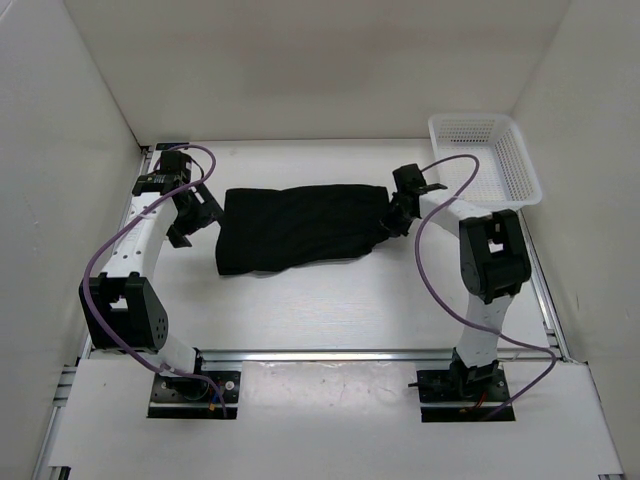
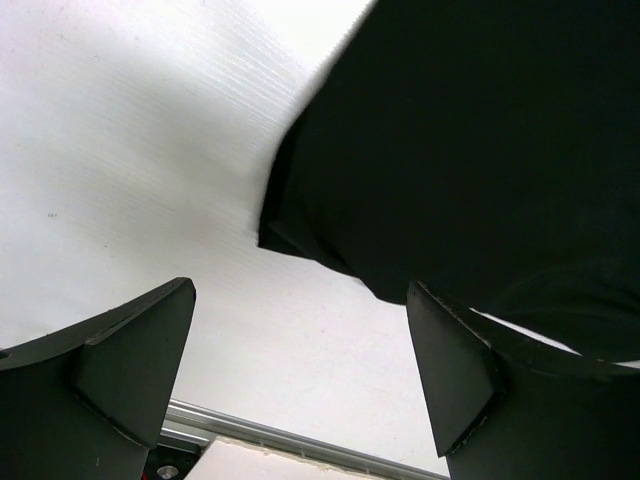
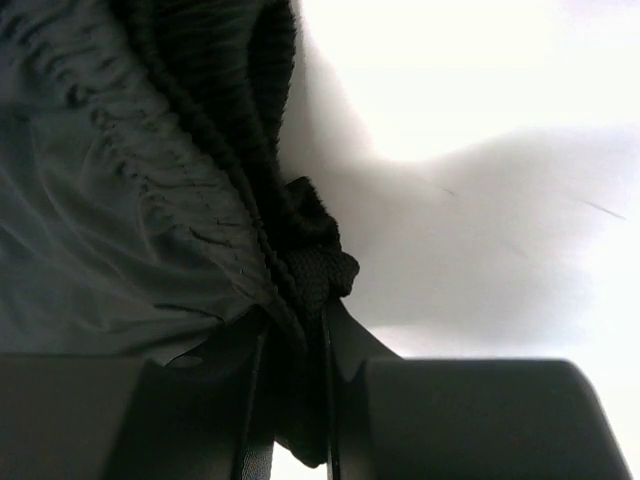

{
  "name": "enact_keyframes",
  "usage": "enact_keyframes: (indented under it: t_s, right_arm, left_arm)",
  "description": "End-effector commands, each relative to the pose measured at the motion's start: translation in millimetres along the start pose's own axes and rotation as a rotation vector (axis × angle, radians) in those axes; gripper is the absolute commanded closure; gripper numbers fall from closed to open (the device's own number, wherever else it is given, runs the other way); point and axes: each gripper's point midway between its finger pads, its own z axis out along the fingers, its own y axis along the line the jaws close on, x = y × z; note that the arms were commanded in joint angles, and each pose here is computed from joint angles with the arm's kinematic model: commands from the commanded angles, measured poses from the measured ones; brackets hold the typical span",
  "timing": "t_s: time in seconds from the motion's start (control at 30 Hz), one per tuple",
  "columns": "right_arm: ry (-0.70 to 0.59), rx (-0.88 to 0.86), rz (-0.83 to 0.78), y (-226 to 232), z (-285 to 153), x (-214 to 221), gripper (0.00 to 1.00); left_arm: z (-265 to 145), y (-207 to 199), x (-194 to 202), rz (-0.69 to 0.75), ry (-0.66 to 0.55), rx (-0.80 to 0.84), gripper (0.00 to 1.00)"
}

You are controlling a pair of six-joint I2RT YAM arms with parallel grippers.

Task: Fold and stack the shorts
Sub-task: Fold the shorts

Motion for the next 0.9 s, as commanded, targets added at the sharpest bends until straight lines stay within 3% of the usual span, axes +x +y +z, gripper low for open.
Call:
enact_keyframes:
  t_s: [0.0, 0.2, 0.47, 0.87]
  right_arm:
    - [-0.043, 0.168, -0.107, -41.6, -34.8, 1.4, 1.00]
    - [-0.073, 0.280, -0.185, -79.5, -71.2, 14.3, 1.00]
    - [-0.202, 0.351, -0.279, -89.1, -125.4, -3.2, 1.00]
    - [-0.382, 0.292, -0.501, -9.7, -172.5, -29.6, 1.00]
  left_arm:
    - [-15.4, -3.5, -7.7, 0.007, -0.041, 0.038, 0.02]
    - [-17.8, -11.4, 0.7, 0.017, -0.013, 0.082, 0.02]
    - [-7.3, -44.6, 22.2, 0.060, 0.062, 0.192, 0.02]
    - [58.6, -60.9, 38.5, 0.081, 0.209, 0.175, 0.04]
